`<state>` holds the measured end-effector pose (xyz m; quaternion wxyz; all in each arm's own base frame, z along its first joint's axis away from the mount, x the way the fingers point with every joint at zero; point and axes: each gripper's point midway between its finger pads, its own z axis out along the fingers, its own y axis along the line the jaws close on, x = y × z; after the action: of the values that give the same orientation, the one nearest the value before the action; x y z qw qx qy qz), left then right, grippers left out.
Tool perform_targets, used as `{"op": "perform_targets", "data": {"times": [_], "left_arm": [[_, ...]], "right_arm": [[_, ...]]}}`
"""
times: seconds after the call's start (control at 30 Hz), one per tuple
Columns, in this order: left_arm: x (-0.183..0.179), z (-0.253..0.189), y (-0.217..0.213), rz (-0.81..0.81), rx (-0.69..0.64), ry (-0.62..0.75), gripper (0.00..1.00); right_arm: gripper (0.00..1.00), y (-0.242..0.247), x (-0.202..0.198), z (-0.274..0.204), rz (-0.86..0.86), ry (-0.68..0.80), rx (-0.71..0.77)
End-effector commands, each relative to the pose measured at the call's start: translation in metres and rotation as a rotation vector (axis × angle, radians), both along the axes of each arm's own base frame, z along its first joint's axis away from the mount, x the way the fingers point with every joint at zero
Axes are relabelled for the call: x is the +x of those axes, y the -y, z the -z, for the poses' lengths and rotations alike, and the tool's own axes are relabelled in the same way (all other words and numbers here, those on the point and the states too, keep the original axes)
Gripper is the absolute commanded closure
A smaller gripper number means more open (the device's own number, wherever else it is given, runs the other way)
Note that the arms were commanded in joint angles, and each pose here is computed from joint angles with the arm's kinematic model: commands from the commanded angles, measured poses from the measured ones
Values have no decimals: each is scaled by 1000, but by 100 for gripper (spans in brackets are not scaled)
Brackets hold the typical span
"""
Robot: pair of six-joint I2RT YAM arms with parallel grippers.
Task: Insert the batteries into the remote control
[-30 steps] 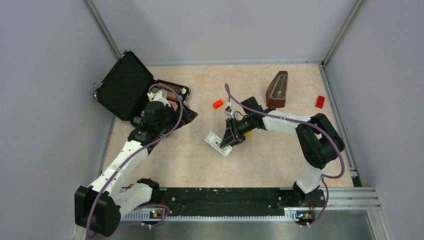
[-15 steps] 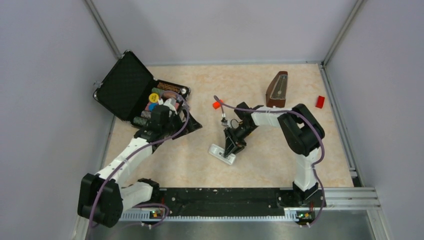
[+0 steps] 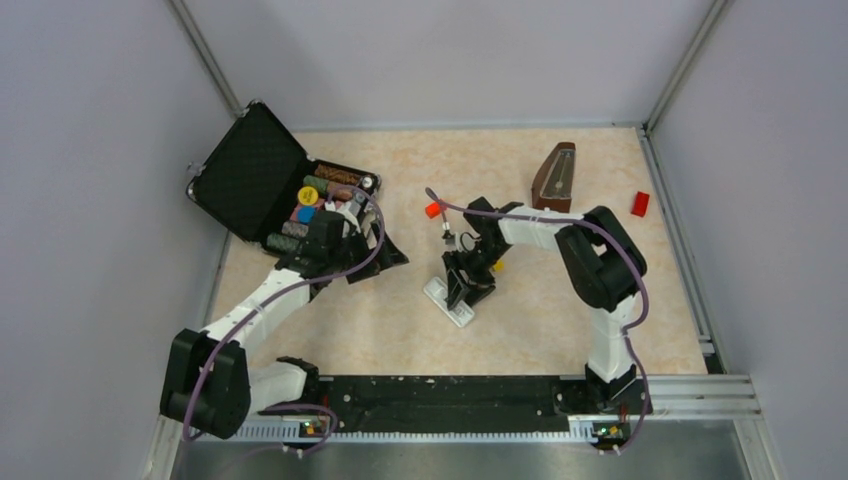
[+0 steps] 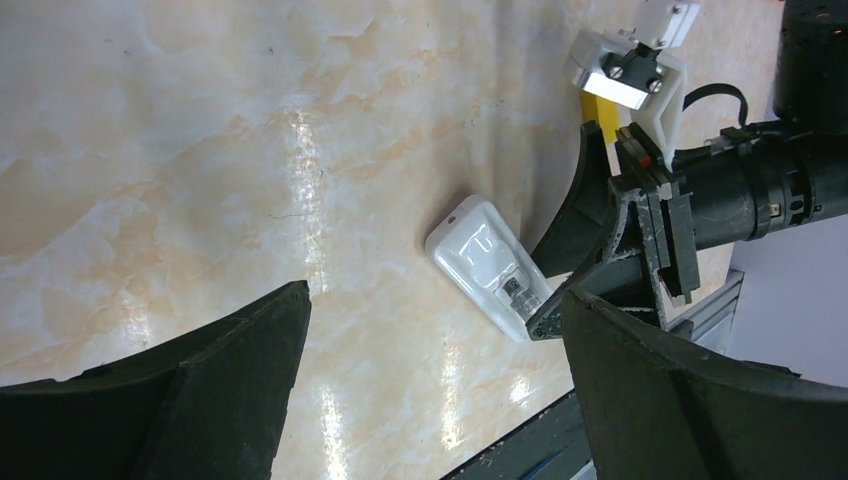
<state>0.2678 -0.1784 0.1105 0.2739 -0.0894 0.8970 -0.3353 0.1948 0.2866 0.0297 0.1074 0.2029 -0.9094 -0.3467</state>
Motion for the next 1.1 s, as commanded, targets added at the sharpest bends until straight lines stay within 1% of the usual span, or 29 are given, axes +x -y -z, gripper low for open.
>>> {"op": "perform_targets", "data": {"times": [0.0,0.13,0.23,0.33,0.4,0.5,0.6,0.7,0.8,0.87,0.93,1.07], "left_arm": [[8,-7,5,31,-17,47,1],[11,-4,5,30,-6,41,1],[14,-1,5,25,-2,35,1],[17,0,2,-2,13,30,1],[20,-2,-6,-48,42,35,1],[27,-10,-25,-157,102,67,1],[32,-24,-45,-261,155,119,1],[32,-33,-64,-360,198,146,1],[30,-38,-81,-467,217,159,1],[28,-41,-92,-532,222,166,1],[25,-44,-99,-584,208,176,2],[23,-51,-106,-629,185,206,3]], "right_arm": [[39,11,32,9,2,204,-111],[33,11,43,-8,39,291,-107],[29,17,55,-16,85,409,-135],[26,12,61,-22,87,551,-145],[26,0,61,-23,55,643,-165],[25,-18,60,-26,26,728,-179],[24,-33,62,-30,43,775,-178],[23,-37,66,-25,54,804,-225],[24,-39,67,-16,29,825,-265],[26,-41,65,-11,-1,839,-285],[29,-42,60,-6,-41,843,-294],[35,-43,43,2,-125,814,-259]]}}
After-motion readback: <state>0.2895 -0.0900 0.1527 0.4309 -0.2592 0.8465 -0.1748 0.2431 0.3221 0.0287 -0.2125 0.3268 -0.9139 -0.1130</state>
